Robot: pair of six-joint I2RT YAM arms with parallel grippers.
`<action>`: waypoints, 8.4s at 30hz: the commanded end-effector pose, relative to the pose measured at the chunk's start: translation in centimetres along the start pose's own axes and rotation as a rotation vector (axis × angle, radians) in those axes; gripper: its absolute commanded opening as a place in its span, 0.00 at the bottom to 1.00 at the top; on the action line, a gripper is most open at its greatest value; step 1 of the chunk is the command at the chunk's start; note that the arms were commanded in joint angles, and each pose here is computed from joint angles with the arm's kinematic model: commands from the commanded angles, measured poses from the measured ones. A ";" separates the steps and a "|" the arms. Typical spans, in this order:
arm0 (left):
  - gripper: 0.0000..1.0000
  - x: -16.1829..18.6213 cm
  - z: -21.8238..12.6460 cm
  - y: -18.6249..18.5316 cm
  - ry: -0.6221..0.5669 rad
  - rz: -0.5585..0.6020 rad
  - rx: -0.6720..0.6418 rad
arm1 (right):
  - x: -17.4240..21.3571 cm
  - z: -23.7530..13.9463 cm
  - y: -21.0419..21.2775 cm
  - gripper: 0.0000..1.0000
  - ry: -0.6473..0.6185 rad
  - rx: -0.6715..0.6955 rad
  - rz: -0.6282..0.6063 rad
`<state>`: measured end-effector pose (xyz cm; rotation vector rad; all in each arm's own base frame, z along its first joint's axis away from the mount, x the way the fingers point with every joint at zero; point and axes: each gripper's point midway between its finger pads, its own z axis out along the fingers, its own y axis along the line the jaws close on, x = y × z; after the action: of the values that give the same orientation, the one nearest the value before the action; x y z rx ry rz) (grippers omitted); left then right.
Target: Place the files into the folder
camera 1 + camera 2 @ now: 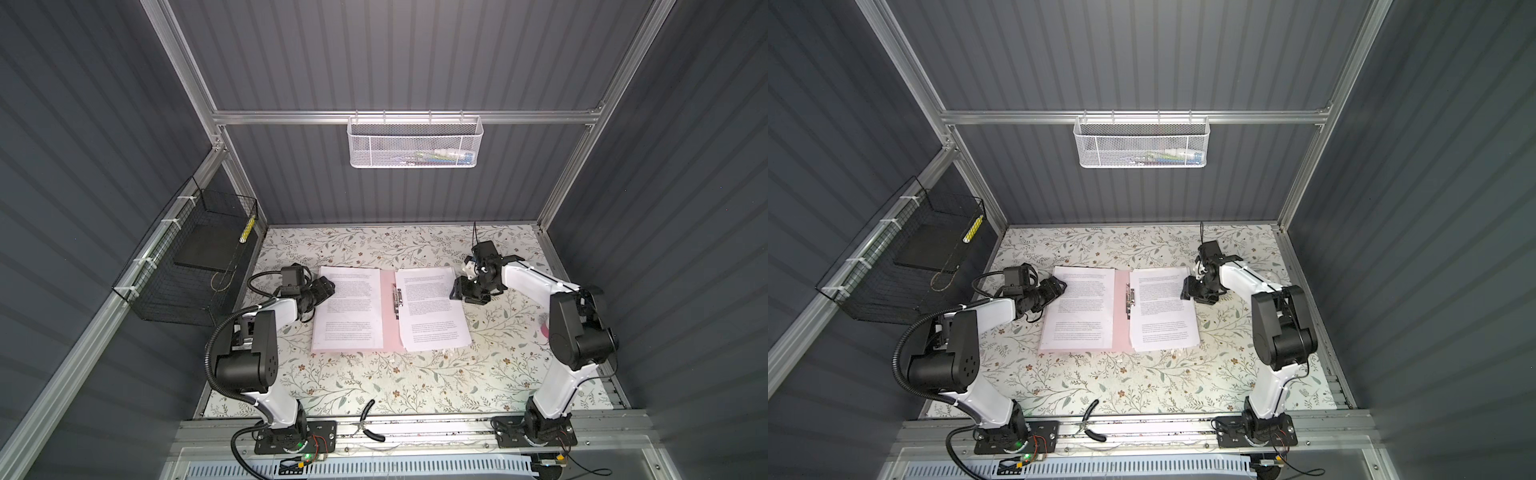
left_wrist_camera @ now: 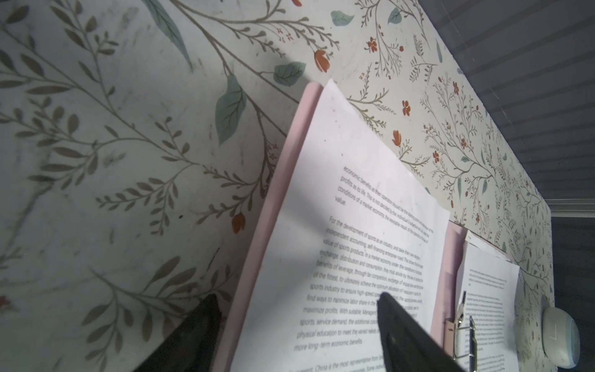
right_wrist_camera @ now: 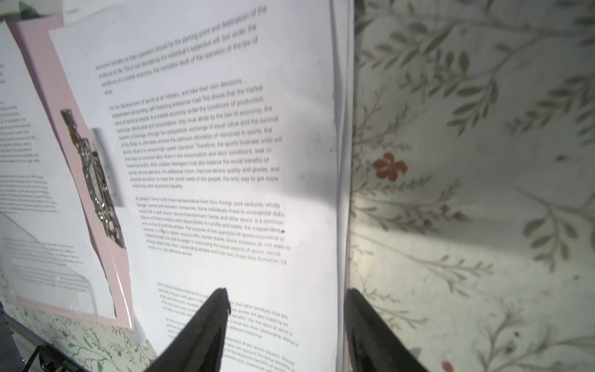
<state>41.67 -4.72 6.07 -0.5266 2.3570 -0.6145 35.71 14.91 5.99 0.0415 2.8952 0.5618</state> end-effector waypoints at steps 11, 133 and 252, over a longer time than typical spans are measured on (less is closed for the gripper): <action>0.76 -0.3 -1.4 -0.9 -0.002 0.034 0.025 | 7.2 0.6 -0.6 0.56 0.083 0.034 0.054; 0.00 1.6 -2.4 -6.2 0.065 0.094 0.366 | -8.4 6.3 14.4 0.49 0.037 -0.570 -0.084; 0.00 1.8 -2.5 -5.8 0.060 0.082 0.345 | 3.9 -3.8 -2.8 0.65 -0.150 0.261 0.008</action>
<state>40.12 -9.57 9.88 -0.2825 2.2399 -1.0073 31.85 14.71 9.51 0.0547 2.7599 0.3565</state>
